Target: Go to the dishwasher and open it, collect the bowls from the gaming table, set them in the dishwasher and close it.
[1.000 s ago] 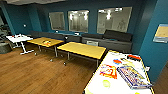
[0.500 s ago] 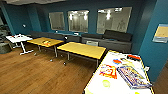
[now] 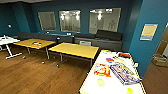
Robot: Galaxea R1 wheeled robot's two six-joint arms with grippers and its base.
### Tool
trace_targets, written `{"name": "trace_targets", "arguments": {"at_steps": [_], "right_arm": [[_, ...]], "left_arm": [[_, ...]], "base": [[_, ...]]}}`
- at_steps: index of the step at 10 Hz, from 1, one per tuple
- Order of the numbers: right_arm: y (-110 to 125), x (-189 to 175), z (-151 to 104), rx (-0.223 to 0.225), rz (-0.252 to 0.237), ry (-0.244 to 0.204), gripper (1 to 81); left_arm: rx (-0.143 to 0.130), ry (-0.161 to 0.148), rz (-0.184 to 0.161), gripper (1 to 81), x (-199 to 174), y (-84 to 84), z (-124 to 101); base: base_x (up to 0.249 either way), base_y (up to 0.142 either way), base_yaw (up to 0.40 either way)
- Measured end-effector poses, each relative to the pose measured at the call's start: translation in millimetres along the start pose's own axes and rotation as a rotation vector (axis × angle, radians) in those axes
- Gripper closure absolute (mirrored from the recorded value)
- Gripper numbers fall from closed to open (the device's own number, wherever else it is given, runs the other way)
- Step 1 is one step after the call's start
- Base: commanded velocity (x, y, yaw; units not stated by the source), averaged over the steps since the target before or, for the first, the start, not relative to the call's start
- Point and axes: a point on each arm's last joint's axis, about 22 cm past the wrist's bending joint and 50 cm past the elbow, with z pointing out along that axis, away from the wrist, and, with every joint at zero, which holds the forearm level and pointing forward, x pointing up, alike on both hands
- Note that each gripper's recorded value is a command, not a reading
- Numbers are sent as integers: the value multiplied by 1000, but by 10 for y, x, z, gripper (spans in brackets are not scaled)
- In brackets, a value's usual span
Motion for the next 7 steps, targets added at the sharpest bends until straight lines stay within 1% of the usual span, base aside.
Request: {"name": "trace_targets", "arguments": {"at_steps": [3,5,7], "right_arm": [[56,-18,-14,-7,7,-2,10],[54,-22,-14,-6,8,-3,10],[45,-17,-13,-4,8,-1,10]], "left_arm": [[2,-6,-1,10,-40,-13,-5],[2,-1,0,10,-8,-15,-4],[2,-5,-1,10,-33,-15,-5]], "base": [[0,0,-339],[0,0,-300],[0,0,-289]]}}
